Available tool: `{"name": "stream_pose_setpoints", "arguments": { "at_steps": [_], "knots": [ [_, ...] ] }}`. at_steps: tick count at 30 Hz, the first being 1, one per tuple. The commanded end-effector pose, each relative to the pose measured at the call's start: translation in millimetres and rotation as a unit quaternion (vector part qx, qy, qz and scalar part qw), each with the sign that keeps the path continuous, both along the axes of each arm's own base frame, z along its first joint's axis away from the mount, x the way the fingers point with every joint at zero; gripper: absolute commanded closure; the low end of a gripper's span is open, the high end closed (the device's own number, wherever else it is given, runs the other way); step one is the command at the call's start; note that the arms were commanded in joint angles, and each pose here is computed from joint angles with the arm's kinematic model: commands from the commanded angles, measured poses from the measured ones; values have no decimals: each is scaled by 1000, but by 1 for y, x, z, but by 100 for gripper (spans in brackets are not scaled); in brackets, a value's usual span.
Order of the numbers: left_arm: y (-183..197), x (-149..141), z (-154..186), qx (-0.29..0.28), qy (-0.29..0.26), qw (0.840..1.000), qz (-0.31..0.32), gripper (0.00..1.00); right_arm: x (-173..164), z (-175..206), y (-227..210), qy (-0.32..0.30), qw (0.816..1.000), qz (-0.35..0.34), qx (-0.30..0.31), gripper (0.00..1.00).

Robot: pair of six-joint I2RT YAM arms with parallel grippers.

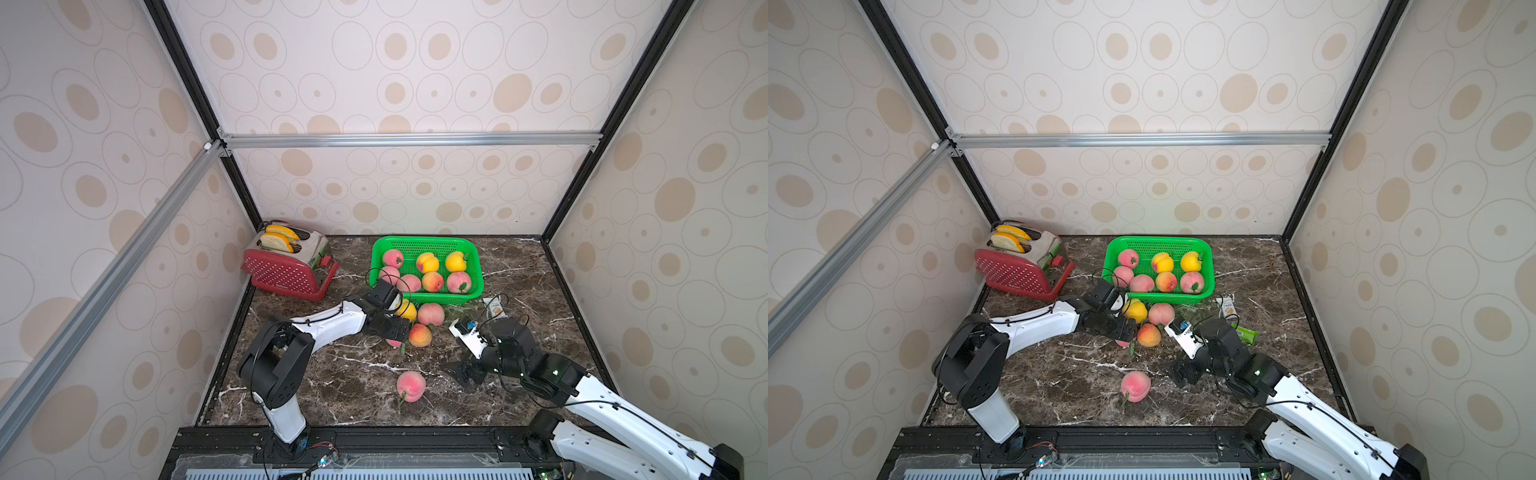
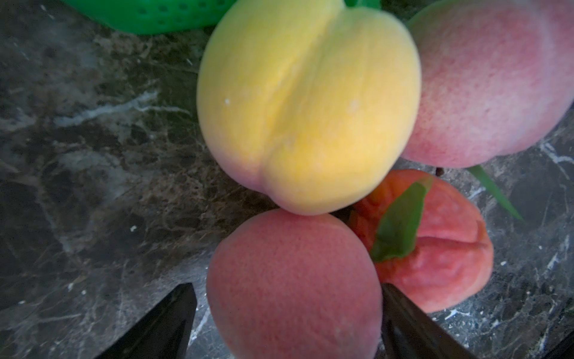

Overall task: Put the peaches into the basket
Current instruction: Pick up the peach from the center of the board.

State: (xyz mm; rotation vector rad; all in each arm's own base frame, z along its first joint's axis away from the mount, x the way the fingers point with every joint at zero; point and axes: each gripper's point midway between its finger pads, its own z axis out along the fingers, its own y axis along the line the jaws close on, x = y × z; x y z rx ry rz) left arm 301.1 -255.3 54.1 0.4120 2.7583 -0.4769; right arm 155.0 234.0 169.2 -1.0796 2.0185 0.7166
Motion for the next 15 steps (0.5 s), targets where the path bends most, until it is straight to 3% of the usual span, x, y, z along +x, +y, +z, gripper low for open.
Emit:
{"name": "stream_pose_setpoints", "arguments": {
  "at_steps": [1, 11, 15],
  "knots": [
    [-4, -3, -4, -3, 6, 1000, -2, 8, -9, 5, 6, -6, 999, 28, 26, 5],
    [-9, -3, -7, -14, 14, 1000, -2, 13, -4, 7, -2, -18, 1000, 6, 13, 5],
    [-8, -3, -9, -11, 15, 1000, -2, 14, 8, 13, -11, -39, 999, -36, 8, 4]
  ]
}}
